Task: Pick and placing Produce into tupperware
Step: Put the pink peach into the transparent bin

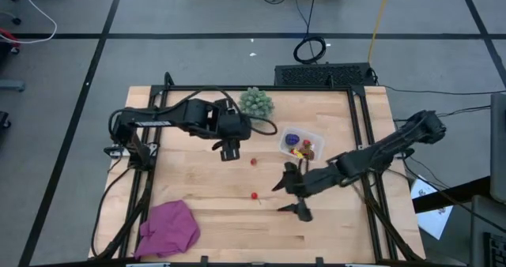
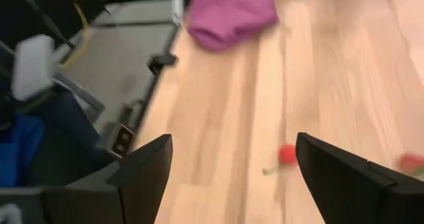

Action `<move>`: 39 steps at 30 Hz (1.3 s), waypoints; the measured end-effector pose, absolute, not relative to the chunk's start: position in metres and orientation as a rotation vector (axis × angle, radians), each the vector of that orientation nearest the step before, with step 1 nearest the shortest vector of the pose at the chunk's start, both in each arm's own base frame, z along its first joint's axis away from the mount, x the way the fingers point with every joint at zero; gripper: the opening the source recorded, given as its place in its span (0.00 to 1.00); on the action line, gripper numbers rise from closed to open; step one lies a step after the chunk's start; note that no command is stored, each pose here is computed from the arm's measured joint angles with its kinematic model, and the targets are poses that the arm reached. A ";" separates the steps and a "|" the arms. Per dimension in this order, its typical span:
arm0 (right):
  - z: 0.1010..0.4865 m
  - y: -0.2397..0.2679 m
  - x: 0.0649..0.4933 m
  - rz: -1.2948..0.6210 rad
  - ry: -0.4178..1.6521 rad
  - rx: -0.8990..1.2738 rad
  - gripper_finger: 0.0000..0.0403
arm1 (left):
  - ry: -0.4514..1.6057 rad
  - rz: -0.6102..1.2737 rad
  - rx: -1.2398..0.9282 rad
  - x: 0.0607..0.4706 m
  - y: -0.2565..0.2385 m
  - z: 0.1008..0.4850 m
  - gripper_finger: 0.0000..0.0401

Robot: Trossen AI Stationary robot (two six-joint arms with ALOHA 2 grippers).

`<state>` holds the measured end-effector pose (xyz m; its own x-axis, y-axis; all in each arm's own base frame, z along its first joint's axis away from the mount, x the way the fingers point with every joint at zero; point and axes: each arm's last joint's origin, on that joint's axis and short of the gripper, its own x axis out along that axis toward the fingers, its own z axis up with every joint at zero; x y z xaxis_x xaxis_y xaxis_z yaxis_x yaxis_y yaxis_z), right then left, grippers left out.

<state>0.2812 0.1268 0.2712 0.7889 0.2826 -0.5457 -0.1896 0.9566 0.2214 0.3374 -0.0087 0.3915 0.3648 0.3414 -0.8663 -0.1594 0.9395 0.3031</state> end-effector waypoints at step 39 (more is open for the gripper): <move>0.198 0.089 0.271 -0.029 1.342 0.322 0.77 | 0.894 0.434 0.060 0.258 0.026 0.462 0.64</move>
